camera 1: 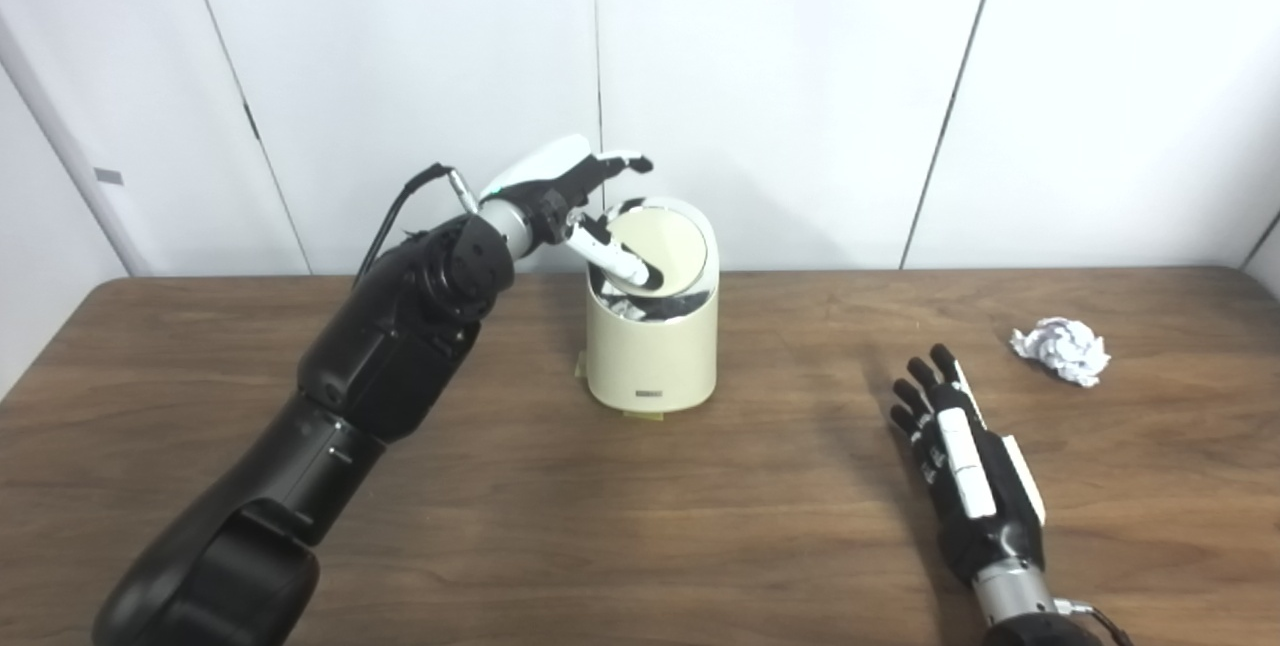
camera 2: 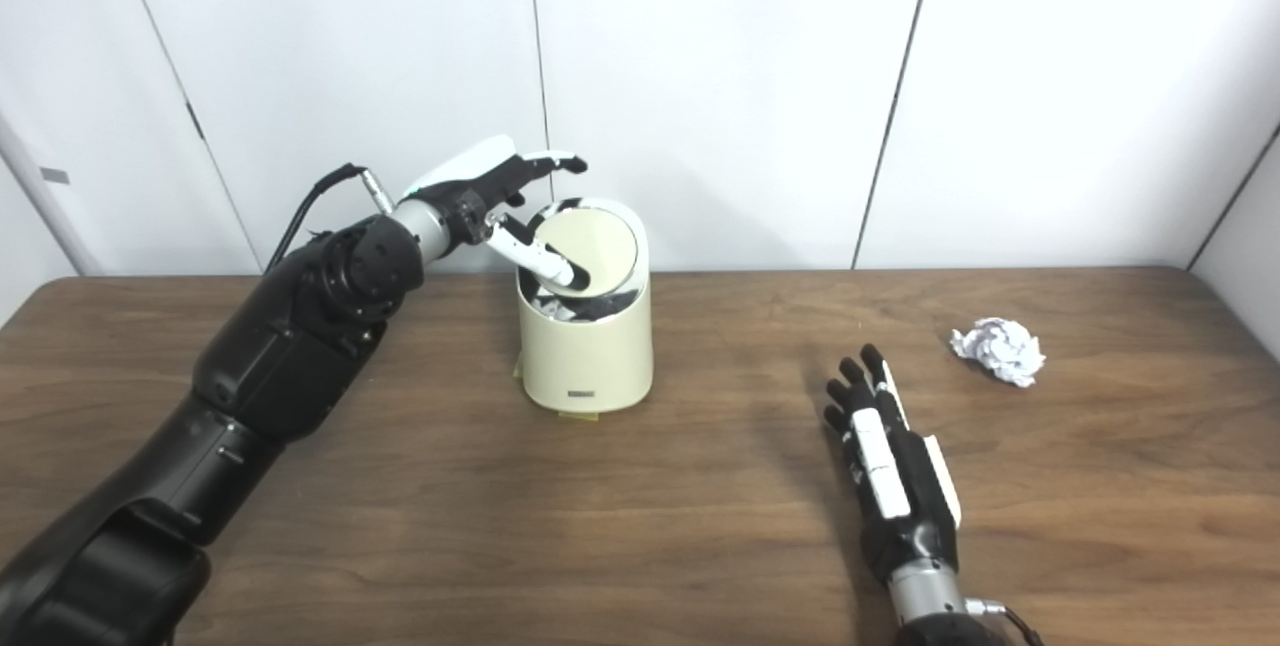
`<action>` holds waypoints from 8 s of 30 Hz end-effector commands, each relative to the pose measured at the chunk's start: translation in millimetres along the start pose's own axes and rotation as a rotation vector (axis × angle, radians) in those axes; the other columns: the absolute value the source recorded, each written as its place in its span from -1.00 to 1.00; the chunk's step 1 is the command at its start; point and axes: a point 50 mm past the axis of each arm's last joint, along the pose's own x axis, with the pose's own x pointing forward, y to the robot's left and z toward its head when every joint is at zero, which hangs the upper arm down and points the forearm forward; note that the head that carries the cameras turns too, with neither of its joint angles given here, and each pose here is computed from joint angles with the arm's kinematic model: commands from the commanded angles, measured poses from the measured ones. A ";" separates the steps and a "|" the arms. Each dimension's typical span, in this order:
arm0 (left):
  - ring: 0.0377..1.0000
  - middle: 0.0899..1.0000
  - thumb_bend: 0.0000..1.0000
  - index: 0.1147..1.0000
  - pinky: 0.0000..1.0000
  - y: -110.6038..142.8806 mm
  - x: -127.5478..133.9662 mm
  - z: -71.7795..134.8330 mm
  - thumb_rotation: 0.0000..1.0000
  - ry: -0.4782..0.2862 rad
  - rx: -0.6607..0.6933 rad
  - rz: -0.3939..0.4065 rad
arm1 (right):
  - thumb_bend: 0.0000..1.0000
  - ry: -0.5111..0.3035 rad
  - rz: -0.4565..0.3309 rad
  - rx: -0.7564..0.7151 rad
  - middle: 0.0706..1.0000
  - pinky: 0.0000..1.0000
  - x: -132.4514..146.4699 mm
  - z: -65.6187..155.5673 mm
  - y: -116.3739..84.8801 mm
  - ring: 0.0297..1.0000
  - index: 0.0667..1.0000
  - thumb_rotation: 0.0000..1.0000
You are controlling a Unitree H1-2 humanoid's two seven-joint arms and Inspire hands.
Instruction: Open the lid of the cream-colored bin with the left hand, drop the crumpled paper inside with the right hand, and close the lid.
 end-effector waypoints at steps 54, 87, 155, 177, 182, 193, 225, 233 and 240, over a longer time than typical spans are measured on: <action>0.60 0.60 -0.05 0.63 0.47 41.4 -69.0 -19.6 -0.52 -0.172 -0.381 0.297 | 0.14 -0.057 -0.017 0.034 0.90 0.84 -2.1 17.3 0.0 0.86 0.98 0.49; 0.97 0.94 -0.03 0.97 0.95 -158.7 -199.6 -91.4 0.43 -0.018 -0.980 0.438 | 0.45 -0.203 -0.136 -0.389 0.80 0.58 15.1 60.8 -39.7 0.72 0.76 -0.35; 0.99 1.00 -0.53 1.00 1.00 -126.6 -212.7 -96.4 0.20 -0.076 -1.030 0.425 | 0.64 0.285 -0.255 -1.282 0.43 0.34 152.1 116.4 -132.4 0.41 0.38 -0.99; 0.99 0.99 -0.52 1.00 1.00 -132.0 -213.6 -91.4 0.21 -0.089 -1.061 0.427 | -0.01 -0.122 -0.254 -1.332 -0.10 -0.40 124.5 134.9 -99.8 -0.26 -0.03 -1.00; 1.00 1.00 -0.43 1.00 1.00 -137.0 -214.1 -93.6 0.28 -0.086 -1.062 0.417 | -0.01 -0.249 -0.198 -1.332 -0.10 -0.35 109.2 144.1 -67.7 -0.27 -0.04 -1.00; 0.95 0.92 -0.12 0.95 1.00 -158.3 -214.0 -97.6 0.27 -0.041 -1.001 0.391 | -0.01 -0.522 0.011 -1.220 -0.04 -0.34 60.8 173.8 25.5 -0.25 -0.07 -1.00; 0.94 0.86 0.05 0.88 1.00 -191.4 -204.7 -77.7 0.34 -0.015 -1.010 0.392 | -0.02 -0.692 0.185 -1.019 -0.02 -0.42 129.3 161.4 162.0 -0.23 0.00 -1.00; 0.91 0.86 -0.01 0.88 0.94 -193.2 -206.3 -75.1 0.29 -0.028 -1.027 0.410 | -0.02 -0.656 0.161 -0.997 -0.03 -0.42 149.6 148.8 175.4 -0.23 0.01 -1.00; 0.90 0.86 -0.03 0.89 0.90 -194.8 -210.7 -73.1 0.23 -0.022 -1.041 0.426 | -0.02 -0.577 0.155 -1.003 -0.02 -0.41 168.2 133.2 180.4 -0.22 -0.01 -1.00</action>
